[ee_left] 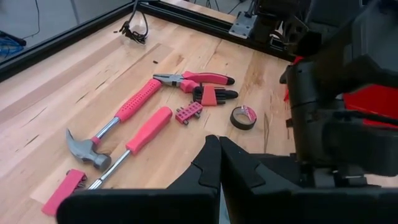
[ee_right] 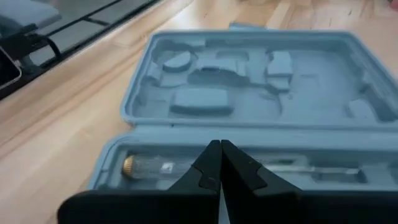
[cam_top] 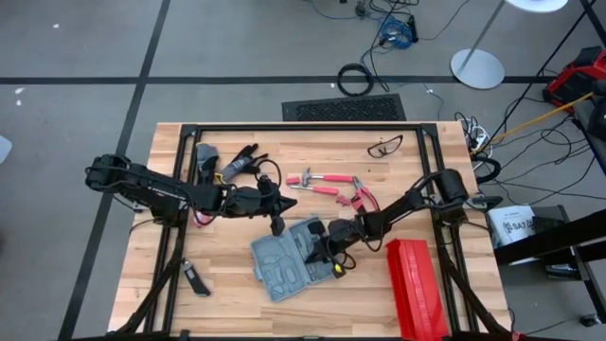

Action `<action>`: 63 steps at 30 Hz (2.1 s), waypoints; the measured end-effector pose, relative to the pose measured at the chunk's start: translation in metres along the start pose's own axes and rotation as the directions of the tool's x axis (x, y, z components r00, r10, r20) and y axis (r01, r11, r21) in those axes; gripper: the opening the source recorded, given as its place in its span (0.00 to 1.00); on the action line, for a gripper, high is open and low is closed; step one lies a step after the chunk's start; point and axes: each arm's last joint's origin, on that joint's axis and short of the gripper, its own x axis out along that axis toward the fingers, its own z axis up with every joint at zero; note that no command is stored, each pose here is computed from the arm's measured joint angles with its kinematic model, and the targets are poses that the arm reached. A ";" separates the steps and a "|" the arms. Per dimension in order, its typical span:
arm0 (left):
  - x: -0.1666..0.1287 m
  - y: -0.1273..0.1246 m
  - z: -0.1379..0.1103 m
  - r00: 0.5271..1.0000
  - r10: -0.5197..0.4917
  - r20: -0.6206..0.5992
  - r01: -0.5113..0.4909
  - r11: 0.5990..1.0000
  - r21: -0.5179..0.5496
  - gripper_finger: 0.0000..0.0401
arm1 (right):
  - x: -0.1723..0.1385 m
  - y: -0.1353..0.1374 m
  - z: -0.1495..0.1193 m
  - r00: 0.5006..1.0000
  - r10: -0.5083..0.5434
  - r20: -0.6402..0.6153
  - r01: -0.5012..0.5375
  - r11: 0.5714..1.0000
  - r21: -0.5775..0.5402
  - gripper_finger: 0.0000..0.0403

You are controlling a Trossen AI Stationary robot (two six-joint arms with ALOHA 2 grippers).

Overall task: Prefit tool cases
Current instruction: Put the transparent screwdriver into the gray prefit tools case, then put the black electrical tape into the gray prefit tools case

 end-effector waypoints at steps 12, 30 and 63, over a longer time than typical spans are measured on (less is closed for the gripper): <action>-0.001 -0.002 0.000 1.000 -0.006 0.000 0.006 1.000 0.002 0.02 | 0.002 -0.002 -0.005 1.000 0.001 -0.023 0.000 1.000 0.025 0.00; -0.002 -0.006 -0.002 1.000 -0.015 -0.002 0.015 1.000 0.017 0.02 | -0.045 -0.007 0.048 0.999 -0.026 0.020 0.027 0.999 -0.027 0.00; -0.014 -0.032 -0.017 1.000 0.000 -0.022 0.003 0.994 0.113 0.02 | -0.102 -0.005 -0.010 0.604 -0.186 -0.775 0.387 0.919 0.080 0.35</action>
